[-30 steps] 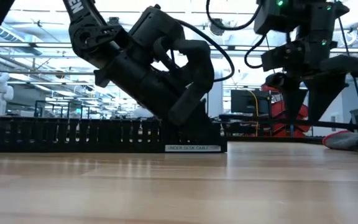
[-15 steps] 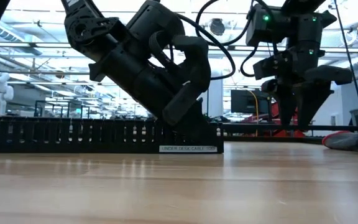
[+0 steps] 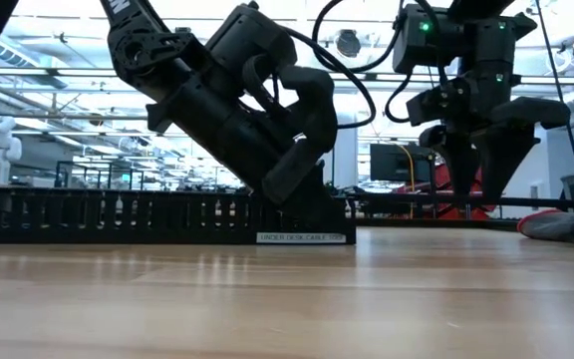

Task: Ziptie cables
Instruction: Close the black cable duct with the cable duct cover

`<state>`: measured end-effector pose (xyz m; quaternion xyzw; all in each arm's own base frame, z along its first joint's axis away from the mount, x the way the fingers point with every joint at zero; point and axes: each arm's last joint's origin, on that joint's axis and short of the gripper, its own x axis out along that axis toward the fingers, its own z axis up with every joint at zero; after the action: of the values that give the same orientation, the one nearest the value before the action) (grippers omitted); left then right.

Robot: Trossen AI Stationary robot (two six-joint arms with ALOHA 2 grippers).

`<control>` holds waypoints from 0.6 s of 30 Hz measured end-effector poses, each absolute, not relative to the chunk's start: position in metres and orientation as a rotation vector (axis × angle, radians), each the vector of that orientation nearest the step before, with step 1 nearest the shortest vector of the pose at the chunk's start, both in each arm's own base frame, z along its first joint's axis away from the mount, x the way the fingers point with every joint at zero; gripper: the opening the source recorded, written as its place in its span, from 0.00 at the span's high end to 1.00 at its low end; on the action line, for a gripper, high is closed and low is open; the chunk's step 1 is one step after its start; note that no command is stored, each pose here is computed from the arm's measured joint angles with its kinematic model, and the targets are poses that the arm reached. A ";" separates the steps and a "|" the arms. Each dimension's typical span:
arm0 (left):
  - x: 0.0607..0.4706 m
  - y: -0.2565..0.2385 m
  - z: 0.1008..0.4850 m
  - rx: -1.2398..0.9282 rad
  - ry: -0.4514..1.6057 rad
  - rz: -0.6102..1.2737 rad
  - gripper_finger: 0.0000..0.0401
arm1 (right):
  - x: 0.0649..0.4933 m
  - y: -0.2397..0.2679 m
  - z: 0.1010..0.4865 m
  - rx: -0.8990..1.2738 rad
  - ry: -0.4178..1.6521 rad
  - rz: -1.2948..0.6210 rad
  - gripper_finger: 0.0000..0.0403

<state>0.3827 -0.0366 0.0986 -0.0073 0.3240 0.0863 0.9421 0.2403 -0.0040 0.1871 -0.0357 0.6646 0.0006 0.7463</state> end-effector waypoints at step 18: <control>0.378 -0.017 0.092 0.016 0.753 0.239 0.43 | 0.268 -0.018 0.195 -0.136 1.535 0.030 0.43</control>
<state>0.3777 -0.0173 0.0919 0.0076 0.3667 0.1165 0.9230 0.2678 -0.0180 0.1949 -0.0615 0.6939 0.0135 0.7173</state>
